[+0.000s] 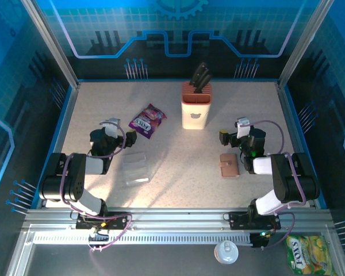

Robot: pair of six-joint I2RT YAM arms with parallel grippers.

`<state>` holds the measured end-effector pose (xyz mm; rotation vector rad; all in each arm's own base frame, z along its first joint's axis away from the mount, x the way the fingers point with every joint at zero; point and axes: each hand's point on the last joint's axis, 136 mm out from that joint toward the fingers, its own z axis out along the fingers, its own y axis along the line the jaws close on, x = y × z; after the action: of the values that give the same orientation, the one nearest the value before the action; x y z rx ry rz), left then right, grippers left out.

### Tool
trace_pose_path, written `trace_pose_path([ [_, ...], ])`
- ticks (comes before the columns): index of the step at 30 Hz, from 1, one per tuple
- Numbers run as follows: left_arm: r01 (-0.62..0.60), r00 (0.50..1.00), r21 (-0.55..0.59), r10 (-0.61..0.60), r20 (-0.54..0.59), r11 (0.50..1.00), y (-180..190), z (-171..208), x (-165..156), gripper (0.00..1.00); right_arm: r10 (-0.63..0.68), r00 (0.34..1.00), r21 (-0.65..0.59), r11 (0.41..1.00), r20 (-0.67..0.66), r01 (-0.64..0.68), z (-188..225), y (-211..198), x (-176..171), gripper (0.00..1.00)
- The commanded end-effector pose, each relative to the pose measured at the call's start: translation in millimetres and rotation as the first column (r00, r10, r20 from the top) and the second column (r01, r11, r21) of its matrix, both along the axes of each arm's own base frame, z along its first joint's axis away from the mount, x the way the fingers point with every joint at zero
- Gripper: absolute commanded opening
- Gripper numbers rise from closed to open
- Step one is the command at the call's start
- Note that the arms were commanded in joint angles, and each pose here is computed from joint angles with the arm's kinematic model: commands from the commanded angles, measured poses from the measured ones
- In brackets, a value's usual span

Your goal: Take the credit cards out of the card holder

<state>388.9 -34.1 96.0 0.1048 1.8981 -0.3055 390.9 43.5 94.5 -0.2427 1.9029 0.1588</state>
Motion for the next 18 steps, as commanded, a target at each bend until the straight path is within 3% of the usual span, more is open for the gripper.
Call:
trace_pose_path([
  [1,0.013,1.000,0.002,-0.013,0.026,1.000,0.6,3.4,0.0,0.99,-0.027,1.000,0.000,1.000,0.016,0.027,4.5,-4.5,5.4,1.00],
  [10,0.005,1.000,-0.010,-0.004,0.027,1.000,4.3,4.3,0.8,0.99,-0.027,0.999,-0.036,0.999,0.022,0.028,7.0,0.9,5.6,1.00],
  [15,-0.149,0.987,-0.017,0.149,0.054,0.989,27.9,19.2,-3.7,0.99,-0.034,0.999,-0.079,0.996,0.038,0.037,17.2,5.2,2.3,1.00],
  [18,-0.178,0.982,-0.015,0.179,0.057,0.984,32.3,28.4,-7.0,0.99,-0.056,0.997,-0.082,0.995,0.055,0.061,20.2,2.3,0.4,1.00],
])
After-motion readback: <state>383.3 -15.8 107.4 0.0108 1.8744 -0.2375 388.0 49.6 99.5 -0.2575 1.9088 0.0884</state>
